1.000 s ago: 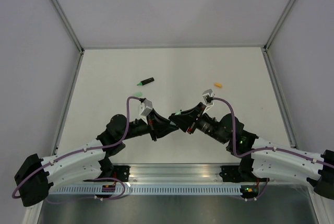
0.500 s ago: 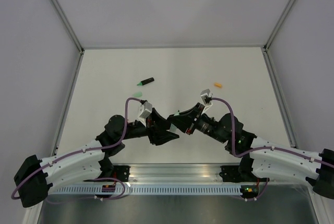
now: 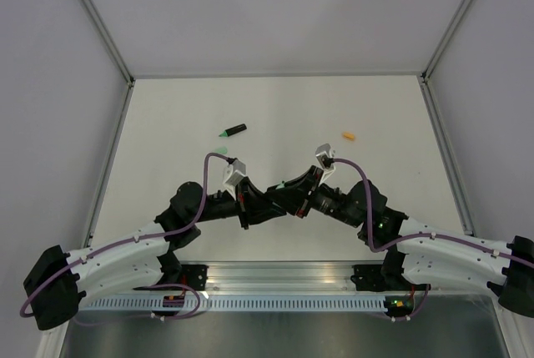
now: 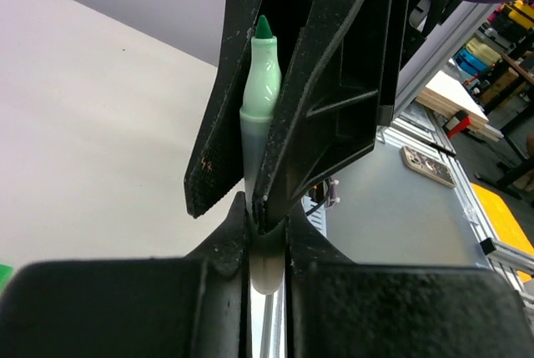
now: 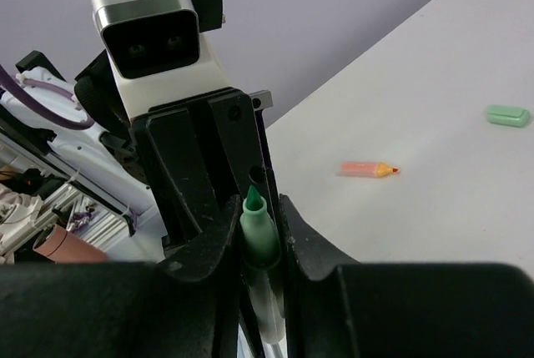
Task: Insert the pens into the pen caps
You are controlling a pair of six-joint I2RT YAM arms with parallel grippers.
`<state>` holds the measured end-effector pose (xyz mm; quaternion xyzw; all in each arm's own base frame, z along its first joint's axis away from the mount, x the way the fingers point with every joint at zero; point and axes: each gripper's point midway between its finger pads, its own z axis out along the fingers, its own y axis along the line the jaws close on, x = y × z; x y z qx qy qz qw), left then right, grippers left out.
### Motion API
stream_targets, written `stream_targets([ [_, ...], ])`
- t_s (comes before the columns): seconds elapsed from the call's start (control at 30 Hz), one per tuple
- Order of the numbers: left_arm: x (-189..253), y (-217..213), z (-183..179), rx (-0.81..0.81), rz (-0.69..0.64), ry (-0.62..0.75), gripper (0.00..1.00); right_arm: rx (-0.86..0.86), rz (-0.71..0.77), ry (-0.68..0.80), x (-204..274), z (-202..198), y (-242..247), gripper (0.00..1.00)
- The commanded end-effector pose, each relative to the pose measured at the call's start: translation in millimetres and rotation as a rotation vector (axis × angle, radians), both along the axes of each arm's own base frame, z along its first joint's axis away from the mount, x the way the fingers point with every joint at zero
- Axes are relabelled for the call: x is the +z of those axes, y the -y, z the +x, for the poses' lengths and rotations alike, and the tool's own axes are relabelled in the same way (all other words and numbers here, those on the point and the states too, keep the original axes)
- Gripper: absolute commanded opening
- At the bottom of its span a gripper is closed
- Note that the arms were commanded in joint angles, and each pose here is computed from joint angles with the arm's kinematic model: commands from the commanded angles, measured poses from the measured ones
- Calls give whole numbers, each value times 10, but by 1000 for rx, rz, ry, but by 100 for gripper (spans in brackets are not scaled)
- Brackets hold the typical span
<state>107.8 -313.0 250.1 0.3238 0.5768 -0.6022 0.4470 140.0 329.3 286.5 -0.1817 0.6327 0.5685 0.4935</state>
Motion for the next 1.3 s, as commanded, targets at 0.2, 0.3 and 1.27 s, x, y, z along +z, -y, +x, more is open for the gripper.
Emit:
stream_targets([
  [0.2, 213, -7, 70, 52, -52, 94, 2, -43, 2, -16, 122, 69, 40, 72],
  [0.3, 163, -64, 276, 174, -19, 67, 2, -132, -23, -11, 188, 157, 224, 79],
  [1.27, 42, -1502, 1102, 1057, -51, -73, 2, -604, -875, -342, -2013, 1209, 640, 48],
])
